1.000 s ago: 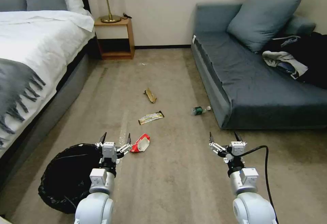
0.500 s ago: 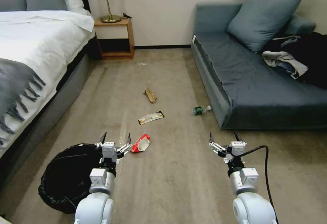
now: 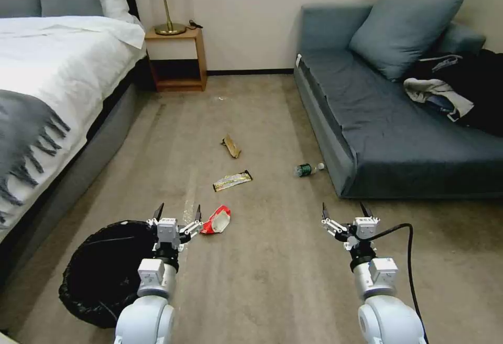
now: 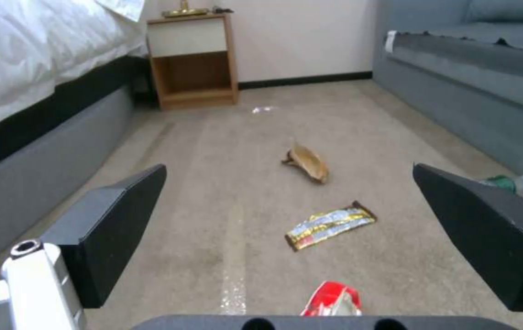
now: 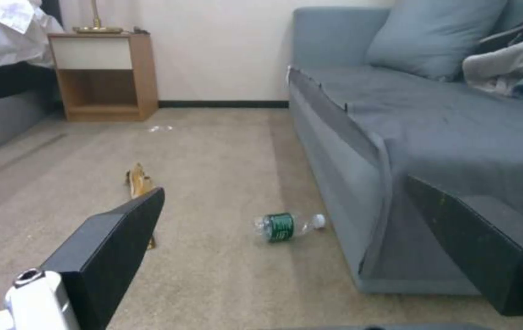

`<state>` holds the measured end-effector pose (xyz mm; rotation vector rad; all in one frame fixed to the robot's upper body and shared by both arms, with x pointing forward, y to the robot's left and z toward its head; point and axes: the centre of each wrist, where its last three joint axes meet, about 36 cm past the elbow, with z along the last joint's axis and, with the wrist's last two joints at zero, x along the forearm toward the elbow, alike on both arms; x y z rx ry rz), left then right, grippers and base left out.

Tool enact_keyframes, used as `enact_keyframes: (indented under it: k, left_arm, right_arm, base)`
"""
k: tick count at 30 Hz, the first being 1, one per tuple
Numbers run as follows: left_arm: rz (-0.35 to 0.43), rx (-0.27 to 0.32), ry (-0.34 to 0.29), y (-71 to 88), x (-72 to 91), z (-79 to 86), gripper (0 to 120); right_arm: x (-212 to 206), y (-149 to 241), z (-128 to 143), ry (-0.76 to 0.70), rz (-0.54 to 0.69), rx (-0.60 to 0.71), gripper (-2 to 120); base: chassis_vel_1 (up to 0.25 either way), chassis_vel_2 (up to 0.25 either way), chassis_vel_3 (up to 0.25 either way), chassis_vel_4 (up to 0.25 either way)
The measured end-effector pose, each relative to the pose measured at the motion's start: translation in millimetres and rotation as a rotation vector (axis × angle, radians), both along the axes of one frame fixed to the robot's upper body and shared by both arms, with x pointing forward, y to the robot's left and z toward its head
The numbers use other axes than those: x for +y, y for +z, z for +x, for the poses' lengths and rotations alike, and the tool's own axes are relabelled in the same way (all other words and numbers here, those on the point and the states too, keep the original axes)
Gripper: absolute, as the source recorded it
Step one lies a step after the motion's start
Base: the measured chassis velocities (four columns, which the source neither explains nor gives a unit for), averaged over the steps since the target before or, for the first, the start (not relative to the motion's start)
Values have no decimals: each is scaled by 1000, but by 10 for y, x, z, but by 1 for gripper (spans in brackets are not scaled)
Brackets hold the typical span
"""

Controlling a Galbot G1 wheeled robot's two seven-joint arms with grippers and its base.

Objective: Pick up the trash bin, then pick up the garbage on the floor and place it into the trash bin.

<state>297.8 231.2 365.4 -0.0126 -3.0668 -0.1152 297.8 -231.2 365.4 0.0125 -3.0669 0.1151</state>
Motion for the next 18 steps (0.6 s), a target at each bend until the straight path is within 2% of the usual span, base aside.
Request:
enact_keyframes:
  k: [18]
  left_arm:
    - [0,0,0,0,0,0,100]
  right_arm:
    - [0,0,0,0,0,0,100]
  base:
    - [0,0,0,0]
